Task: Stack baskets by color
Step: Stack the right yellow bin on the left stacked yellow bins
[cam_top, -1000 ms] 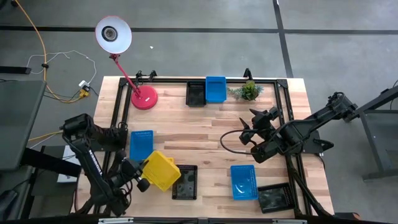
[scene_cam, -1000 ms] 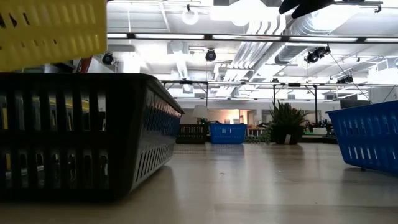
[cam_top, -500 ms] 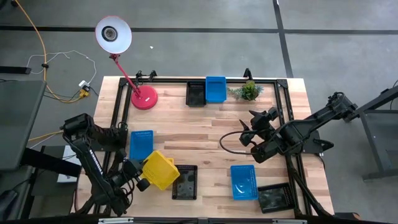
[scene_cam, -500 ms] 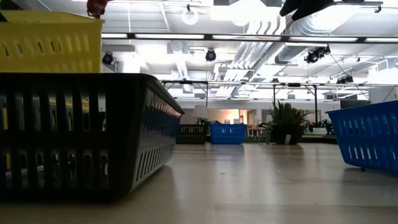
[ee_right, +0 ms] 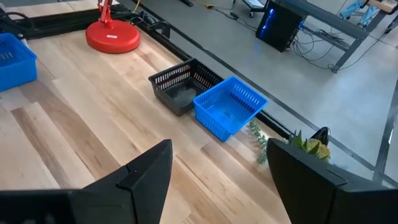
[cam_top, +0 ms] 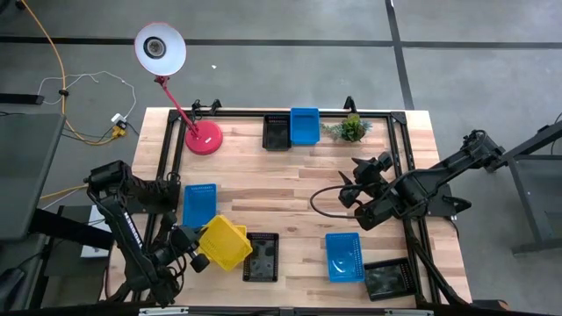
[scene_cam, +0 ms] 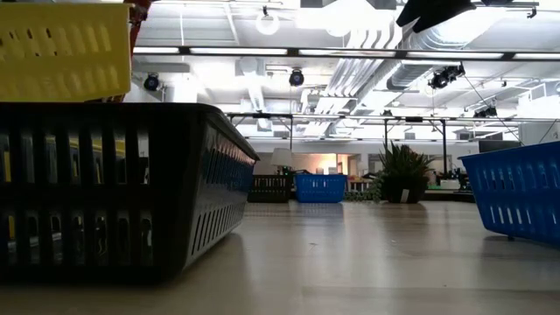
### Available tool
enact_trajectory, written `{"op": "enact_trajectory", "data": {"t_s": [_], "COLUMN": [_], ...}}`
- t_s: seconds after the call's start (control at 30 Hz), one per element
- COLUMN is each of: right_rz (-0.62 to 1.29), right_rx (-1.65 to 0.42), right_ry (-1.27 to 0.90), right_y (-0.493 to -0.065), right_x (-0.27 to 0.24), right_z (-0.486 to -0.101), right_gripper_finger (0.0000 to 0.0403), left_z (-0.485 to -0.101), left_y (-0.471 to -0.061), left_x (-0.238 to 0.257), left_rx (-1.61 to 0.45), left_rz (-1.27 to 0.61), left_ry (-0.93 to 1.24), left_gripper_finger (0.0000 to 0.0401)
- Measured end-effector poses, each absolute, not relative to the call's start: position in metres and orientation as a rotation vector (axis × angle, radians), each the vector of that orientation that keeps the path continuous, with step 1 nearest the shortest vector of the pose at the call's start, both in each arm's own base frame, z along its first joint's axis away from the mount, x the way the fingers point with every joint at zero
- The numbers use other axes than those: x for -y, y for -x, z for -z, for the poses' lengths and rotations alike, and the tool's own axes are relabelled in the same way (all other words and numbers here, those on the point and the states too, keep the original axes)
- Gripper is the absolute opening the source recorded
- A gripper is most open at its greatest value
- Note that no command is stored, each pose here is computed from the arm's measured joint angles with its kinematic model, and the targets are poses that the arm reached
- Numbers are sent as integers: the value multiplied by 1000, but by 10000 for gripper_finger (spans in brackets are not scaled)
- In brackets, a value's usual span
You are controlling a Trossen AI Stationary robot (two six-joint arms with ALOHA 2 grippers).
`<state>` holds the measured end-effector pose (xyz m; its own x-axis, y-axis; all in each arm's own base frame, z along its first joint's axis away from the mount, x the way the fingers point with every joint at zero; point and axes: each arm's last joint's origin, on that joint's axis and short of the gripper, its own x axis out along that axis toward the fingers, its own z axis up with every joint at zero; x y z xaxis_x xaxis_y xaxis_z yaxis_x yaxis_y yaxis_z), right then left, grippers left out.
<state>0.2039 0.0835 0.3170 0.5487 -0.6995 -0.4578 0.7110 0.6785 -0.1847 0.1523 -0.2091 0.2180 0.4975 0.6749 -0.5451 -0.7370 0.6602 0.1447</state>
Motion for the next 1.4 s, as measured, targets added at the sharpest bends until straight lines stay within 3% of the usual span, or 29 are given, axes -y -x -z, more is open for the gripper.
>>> {"op": "enact_trajectory", "data": {"t_s": [0.87, 1.4], "right_rz": [837, 835], "right_rx": [-530, -532], "right_ry": [-44, -39], "right_y": [-204, -204], "right_x": [-84, -84], "right_z": [-317, -317], "right_gripper_finger": [249, 249], "left_z": [-216, -255], "left_y": [-149, -150], "left_x": [210, 215], "left_rx": [-718, -769], "left_rz": [-864, -776], "left_ry": [72, 175], "left_gripper_finger": [3, 131]}}
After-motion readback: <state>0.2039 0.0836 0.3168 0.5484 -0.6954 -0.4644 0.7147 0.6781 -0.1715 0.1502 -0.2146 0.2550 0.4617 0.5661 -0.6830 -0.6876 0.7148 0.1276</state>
